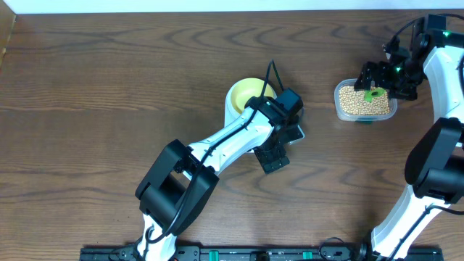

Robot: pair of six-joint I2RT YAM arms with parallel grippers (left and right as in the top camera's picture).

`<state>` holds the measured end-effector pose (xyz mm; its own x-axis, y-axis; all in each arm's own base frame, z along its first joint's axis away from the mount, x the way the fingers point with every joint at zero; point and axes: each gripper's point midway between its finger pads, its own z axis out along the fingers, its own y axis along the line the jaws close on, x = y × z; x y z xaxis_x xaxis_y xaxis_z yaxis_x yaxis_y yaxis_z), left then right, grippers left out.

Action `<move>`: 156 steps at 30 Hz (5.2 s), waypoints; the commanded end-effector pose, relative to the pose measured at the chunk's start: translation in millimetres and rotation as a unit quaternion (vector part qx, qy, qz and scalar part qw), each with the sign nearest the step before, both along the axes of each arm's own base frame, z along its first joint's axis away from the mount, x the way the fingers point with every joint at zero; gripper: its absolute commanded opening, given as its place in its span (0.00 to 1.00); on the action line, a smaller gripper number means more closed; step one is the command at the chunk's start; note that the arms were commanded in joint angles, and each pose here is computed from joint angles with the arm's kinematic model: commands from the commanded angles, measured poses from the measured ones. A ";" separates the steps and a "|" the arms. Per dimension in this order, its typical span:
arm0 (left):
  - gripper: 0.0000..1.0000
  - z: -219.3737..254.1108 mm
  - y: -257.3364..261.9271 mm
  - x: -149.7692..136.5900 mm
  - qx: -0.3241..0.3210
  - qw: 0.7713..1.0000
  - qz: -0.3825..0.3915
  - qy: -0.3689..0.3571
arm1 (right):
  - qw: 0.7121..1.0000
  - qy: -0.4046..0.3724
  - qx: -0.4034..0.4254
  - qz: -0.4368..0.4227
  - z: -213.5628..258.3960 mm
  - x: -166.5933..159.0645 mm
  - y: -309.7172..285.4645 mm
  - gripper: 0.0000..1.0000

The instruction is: Scoop item into bowl and weigh 50g on scale

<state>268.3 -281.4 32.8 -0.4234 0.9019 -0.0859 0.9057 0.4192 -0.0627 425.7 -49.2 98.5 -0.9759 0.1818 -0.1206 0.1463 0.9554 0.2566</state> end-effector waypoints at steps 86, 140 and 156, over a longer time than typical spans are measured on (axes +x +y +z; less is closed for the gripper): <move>0.98 -19.4 3.6 -1.5 0.027 0.999 -0.005 0.043 | 1.000 -0.006 0.000 0.002 2.8 3.8 -0.6 0.99; 0.98 -33.1 8.9 -1.5 0.046 0.997 0.001 0.064 | 1.000 -0.006 0.000 0.002 2.8 3.8 -0.6 0.99; 0.98 -33.3 14.2 5.5 0.041 0.997 0.014 0.066 | 1.000 -0.006 0.000 0.002 2.8 3.8 -0.6 0.99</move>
<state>272.5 -275.4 19.5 -0.4401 0.8980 0.0045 0.8913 0.4374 -0.1192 425.6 -49.2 98.5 -0.9760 0.1818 -0.1202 0.1464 0.9554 0.2566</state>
